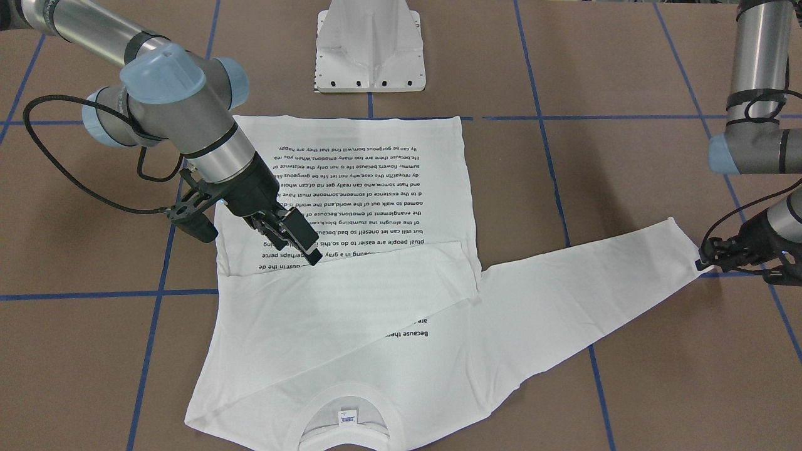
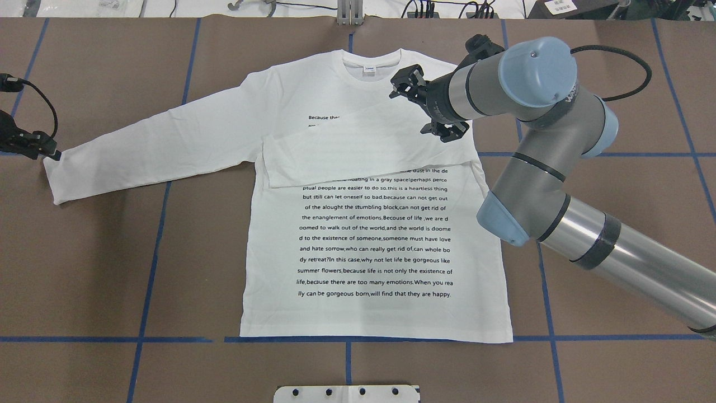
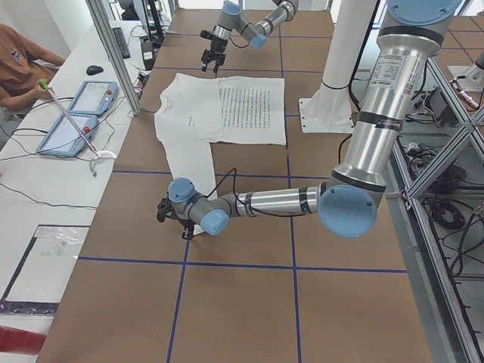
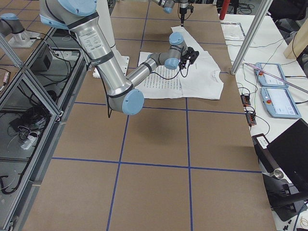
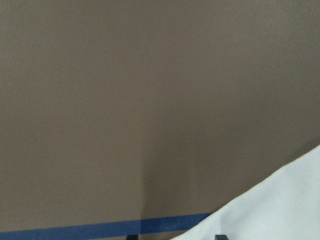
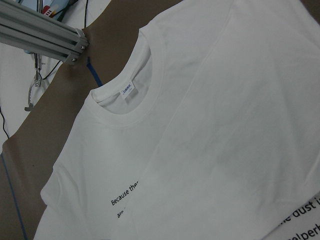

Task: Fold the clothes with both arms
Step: 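Fold the held sleeve across the shirt chest and release it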

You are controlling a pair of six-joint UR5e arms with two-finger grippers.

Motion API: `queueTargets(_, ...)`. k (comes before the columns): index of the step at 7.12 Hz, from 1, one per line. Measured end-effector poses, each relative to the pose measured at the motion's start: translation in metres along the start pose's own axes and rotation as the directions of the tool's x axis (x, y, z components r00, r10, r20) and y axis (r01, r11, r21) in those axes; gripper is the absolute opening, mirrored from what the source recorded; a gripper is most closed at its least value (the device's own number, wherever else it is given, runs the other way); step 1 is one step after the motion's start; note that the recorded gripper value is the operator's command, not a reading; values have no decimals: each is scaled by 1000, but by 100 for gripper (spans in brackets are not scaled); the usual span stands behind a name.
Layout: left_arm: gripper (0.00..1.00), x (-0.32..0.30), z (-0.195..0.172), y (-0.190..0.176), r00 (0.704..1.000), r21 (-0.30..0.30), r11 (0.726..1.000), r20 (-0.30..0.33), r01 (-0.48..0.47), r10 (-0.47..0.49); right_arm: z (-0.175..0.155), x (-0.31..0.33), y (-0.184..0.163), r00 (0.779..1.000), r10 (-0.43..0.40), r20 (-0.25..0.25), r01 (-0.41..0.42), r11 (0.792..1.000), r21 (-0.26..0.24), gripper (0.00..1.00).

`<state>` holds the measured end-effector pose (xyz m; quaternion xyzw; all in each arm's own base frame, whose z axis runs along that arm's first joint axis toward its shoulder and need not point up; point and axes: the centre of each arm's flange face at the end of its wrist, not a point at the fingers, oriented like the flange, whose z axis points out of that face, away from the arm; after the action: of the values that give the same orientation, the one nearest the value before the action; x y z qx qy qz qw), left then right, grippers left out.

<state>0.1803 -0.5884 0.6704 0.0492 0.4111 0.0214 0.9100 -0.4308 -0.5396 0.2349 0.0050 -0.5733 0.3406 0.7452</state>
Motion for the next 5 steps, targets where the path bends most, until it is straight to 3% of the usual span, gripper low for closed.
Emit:
queueTargets(4, 56, 0, 9, 5, 1000, -20, 1000, 1, 1, -1, -1, 1, -3, 1000, 3, -1, -3, 1000, 2, 96)
queueTargets(5, 21, 1, 11, 6, 1000, -24, 1000, 0, -1, 1, -1, 2, -3, 1000, 3, -1, -3, 1000, 2, 96)
